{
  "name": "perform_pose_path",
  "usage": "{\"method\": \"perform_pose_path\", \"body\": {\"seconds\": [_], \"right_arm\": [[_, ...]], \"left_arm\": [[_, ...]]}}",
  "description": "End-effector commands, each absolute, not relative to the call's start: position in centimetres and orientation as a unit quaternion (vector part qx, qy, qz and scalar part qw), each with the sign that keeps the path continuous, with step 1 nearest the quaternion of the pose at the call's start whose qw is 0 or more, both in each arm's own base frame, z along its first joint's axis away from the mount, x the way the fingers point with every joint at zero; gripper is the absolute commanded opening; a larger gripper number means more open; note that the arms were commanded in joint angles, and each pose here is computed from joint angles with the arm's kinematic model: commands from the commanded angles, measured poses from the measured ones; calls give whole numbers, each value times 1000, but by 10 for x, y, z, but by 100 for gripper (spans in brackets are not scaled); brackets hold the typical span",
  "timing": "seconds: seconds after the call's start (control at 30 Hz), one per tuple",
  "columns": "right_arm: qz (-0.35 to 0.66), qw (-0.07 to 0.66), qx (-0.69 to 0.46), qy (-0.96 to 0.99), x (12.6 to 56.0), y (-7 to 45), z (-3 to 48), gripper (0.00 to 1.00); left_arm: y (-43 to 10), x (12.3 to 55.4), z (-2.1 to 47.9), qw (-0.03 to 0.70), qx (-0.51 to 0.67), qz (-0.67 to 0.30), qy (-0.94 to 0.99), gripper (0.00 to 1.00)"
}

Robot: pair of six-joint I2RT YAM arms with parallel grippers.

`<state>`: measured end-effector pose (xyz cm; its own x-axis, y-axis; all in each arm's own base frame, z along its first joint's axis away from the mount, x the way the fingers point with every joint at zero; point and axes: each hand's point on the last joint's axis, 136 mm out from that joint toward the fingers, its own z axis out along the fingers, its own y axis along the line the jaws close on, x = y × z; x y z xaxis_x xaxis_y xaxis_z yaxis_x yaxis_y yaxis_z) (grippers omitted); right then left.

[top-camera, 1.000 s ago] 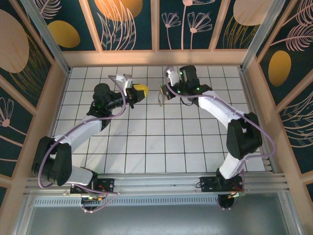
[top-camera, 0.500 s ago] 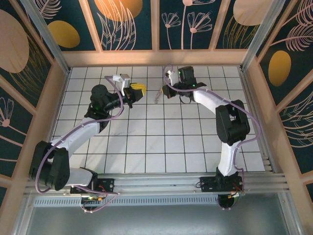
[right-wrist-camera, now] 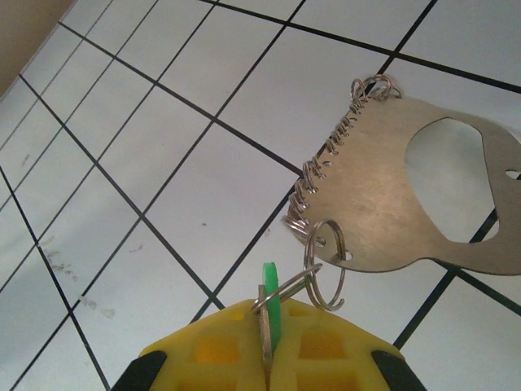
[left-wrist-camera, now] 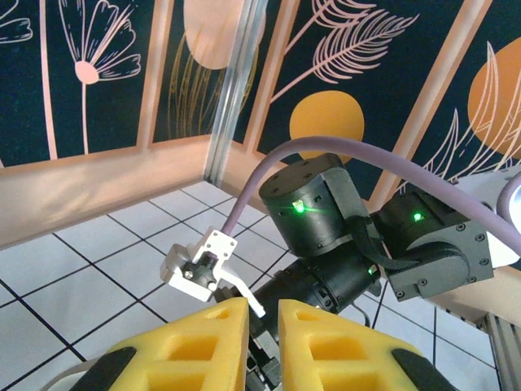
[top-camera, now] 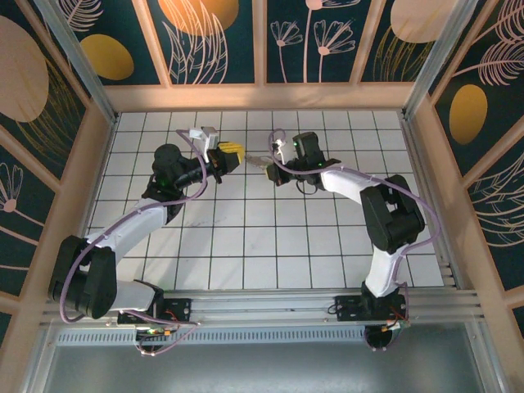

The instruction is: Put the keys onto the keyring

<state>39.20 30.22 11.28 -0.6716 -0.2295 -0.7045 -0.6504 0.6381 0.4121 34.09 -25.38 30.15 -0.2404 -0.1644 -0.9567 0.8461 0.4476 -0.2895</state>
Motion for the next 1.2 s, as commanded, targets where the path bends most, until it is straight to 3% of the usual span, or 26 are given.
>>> {"method": "perform_pose_path", "body": {"seconds": [0.0,0.43,0.6,0.77,0.87,1.0,1.07,1.17], "right_arm": [[358,314,-259,841,378,308,118,0],[369,237,-267,858,319,321,61,1],[375,219,-269,860,299,323,51,23],[383,209,-268,859,282,321,49,32],[391,215,-276,851,267,321,61,37],[404,249,-277,835,256,311,95,54],[399,271,-270,833,257,302,111,67],[389,305,-254,832,267,286,135,84]], "left_arm": [[-249,339,308,562,262,-454,640,18],[-250,337,304,552,262,-454,648,20],[-250,337,302,548,262,-456,651,21],[-250,335,303,545,262,-459,651,21],[-250,332,304,545,263,-460,650,22],[-246,329,308,551,260,-456,649,24],[-244,329,309,556,256,-452,649,28],[-240,328,309,563,246,-445,652,43]]}}
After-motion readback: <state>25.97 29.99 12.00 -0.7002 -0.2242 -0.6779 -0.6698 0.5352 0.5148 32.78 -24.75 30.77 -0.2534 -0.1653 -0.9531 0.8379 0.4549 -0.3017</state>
